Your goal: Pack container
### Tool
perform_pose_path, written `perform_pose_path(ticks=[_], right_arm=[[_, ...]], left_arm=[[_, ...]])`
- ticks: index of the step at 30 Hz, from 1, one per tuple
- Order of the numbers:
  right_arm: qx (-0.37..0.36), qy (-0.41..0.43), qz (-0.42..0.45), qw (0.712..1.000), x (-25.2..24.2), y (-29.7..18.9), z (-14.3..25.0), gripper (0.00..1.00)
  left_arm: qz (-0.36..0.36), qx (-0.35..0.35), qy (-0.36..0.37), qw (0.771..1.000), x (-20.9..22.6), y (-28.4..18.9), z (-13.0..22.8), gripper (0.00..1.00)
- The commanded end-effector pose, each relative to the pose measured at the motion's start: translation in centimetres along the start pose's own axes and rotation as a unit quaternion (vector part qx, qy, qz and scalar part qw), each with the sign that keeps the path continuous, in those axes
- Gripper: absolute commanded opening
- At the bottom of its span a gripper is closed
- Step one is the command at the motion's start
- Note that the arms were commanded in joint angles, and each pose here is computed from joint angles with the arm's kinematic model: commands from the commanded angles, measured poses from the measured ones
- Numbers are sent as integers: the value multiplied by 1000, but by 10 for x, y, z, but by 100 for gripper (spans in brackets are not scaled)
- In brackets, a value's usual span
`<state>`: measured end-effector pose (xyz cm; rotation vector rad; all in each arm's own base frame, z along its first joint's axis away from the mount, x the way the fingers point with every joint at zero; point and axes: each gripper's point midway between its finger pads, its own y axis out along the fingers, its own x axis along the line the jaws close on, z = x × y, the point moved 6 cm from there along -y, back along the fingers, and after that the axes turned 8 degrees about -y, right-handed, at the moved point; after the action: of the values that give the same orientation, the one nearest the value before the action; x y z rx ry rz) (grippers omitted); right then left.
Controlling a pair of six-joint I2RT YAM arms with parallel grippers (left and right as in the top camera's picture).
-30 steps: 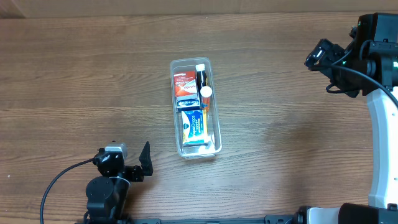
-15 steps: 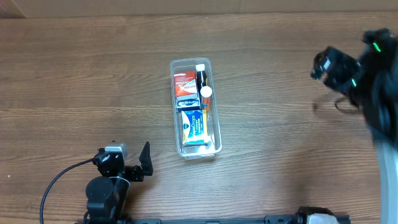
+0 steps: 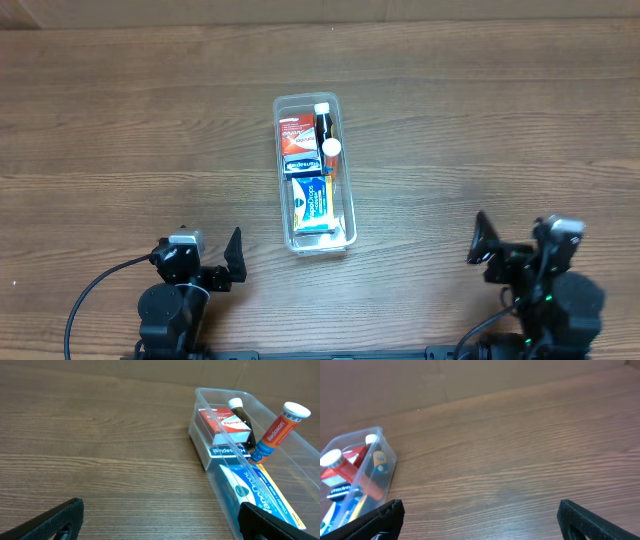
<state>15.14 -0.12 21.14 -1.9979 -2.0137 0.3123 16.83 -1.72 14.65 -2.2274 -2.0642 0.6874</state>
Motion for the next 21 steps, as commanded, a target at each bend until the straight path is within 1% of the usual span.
perform_pose_path(ticks=[1,8,21], right_arm=[[-25,-9,-30,999,5,9,25,100],[-30,-11,-51,998,7,37,50,100],[-37,-12,-52,998,7,37,48,100]], left_arm=[[1,-4,-4,1000,0,0,0,100],[1,-4,-4,1000,0,0,-1,100],[1,-4,-4,1000,0,0,0,100]])
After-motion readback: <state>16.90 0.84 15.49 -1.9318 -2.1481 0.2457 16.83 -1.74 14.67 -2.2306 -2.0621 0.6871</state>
